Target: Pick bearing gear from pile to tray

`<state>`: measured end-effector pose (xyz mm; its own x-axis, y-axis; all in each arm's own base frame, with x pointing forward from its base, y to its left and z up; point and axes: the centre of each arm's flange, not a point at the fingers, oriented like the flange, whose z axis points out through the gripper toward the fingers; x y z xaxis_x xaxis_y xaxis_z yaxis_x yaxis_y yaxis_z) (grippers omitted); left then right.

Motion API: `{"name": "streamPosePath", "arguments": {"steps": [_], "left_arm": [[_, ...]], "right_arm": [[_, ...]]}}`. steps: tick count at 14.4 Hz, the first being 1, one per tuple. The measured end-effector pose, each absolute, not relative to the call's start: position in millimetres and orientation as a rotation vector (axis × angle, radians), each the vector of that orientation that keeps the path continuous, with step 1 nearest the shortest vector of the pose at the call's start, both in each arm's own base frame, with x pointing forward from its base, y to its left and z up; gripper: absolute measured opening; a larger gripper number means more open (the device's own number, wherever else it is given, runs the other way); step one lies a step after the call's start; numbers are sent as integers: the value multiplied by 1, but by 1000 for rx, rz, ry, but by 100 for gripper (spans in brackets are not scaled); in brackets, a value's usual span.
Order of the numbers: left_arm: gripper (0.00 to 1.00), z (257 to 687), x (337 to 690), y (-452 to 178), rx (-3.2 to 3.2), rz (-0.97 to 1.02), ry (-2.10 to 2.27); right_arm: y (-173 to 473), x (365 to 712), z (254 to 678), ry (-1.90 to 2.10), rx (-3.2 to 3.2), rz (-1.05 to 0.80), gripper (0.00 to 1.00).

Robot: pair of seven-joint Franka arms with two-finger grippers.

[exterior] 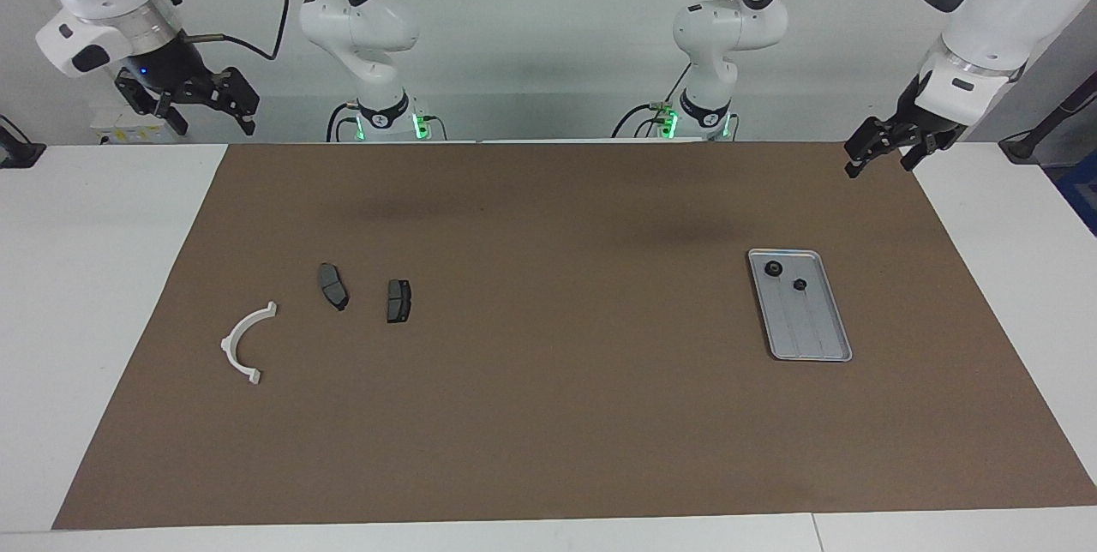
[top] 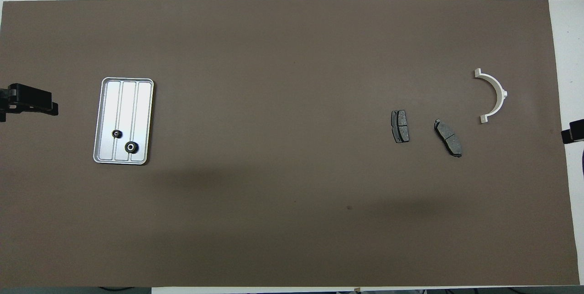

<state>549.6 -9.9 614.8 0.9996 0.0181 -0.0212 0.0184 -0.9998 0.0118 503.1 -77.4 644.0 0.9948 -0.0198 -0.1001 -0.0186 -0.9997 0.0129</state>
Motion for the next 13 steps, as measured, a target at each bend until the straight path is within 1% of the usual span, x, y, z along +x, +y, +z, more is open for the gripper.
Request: {"name": "streamPosePath", "arguments": {"steps": [2,7,13], "left_arm": [[100,616,553,-23,3129,-29,-4],[100,620,560,-4,3124,1,47],[100,621,560,-4,3125,3,48]], "right_arm": [[-77,503,644,-30,3126,-157,100],[-78,503,644,-31,3126,-158,100],[-78,503,644,-31,3126,-158,100]]}}
